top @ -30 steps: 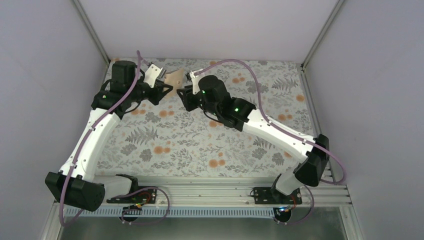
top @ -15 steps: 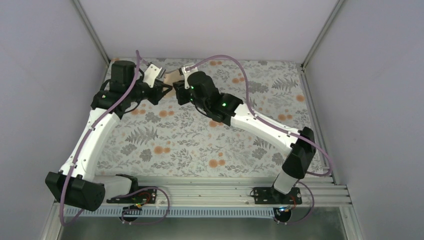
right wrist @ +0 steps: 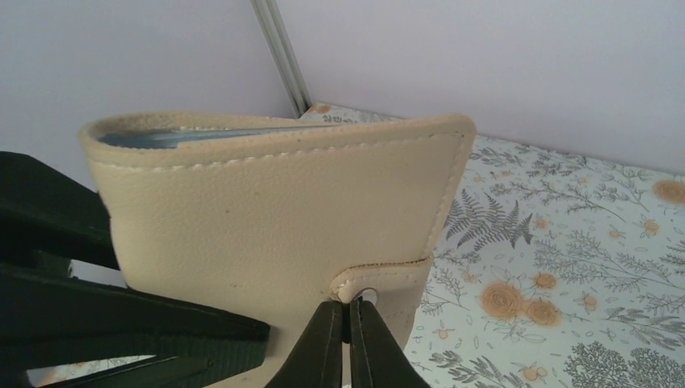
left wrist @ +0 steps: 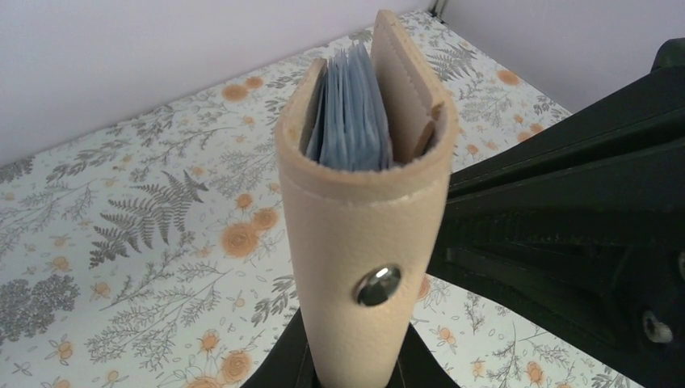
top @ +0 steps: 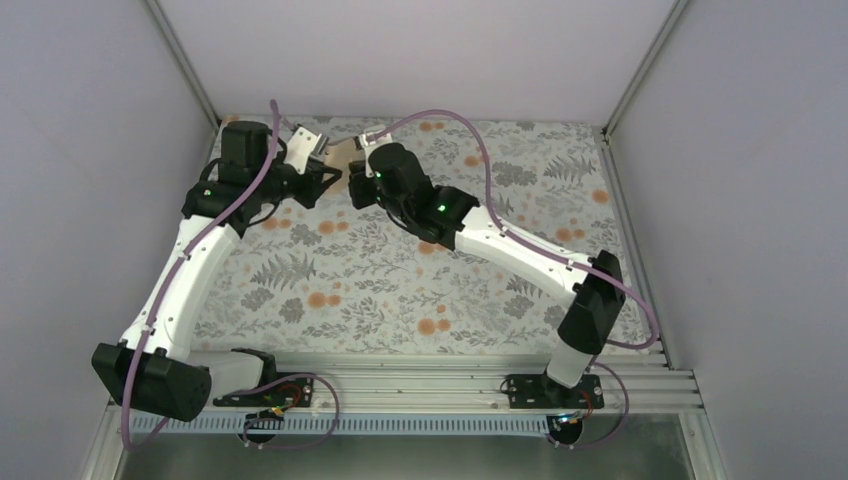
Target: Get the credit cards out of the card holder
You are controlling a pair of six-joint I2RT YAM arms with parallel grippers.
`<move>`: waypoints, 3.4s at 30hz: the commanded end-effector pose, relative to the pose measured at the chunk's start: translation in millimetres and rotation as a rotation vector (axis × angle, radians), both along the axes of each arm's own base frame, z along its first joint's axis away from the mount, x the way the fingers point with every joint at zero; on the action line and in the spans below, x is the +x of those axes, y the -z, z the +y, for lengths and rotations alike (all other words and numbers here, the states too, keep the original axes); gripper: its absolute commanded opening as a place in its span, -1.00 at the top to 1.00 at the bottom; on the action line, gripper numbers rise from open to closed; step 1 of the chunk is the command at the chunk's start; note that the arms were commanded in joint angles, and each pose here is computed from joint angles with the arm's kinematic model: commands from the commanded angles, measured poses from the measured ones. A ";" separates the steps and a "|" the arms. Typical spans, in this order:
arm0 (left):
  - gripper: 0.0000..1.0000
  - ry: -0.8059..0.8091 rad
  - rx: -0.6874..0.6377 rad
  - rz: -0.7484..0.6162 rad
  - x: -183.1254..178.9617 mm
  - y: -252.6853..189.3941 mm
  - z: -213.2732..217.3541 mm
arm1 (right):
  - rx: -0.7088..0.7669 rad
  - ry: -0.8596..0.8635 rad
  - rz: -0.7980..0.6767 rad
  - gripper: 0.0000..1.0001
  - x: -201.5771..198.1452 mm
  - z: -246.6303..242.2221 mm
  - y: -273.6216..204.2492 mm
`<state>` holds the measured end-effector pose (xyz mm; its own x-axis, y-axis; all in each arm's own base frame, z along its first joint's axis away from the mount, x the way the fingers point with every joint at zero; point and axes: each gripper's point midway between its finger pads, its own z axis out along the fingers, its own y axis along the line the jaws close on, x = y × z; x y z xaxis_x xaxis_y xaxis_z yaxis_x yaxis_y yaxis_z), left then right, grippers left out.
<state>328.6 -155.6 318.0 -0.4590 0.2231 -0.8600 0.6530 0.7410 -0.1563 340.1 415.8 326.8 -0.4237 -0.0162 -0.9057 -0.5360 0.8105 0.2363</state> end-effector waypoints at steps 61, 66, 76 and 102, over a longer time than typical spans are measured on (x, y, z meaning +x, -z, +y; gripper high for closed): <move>0.95 0.849 -0.217 -0.231 -158.3 -55.8 -49.2 | 0.106 -0.985 -0.341 -0.19 -149.6 -63.4 -69.5; 0.95 0.851 -0.217 -0.235 -158.8 -56.6 -49.1 | 0.049 -0.925 -0.358 -0.29 -144.2 -70.7 -68.9; 0.95 0.847 -0.214 -0.238 -159.5 -57.7 -48.8 | 0.036 -0.865 -0.368 -0.33 -139.3 -89.3 -72.1; 0.95 0.792 -0.193 -0.210 -145.6 -51.4 -49.1 | 0.085 -1.212 -0.333 -0.57 -191.8 -62.4 -51.0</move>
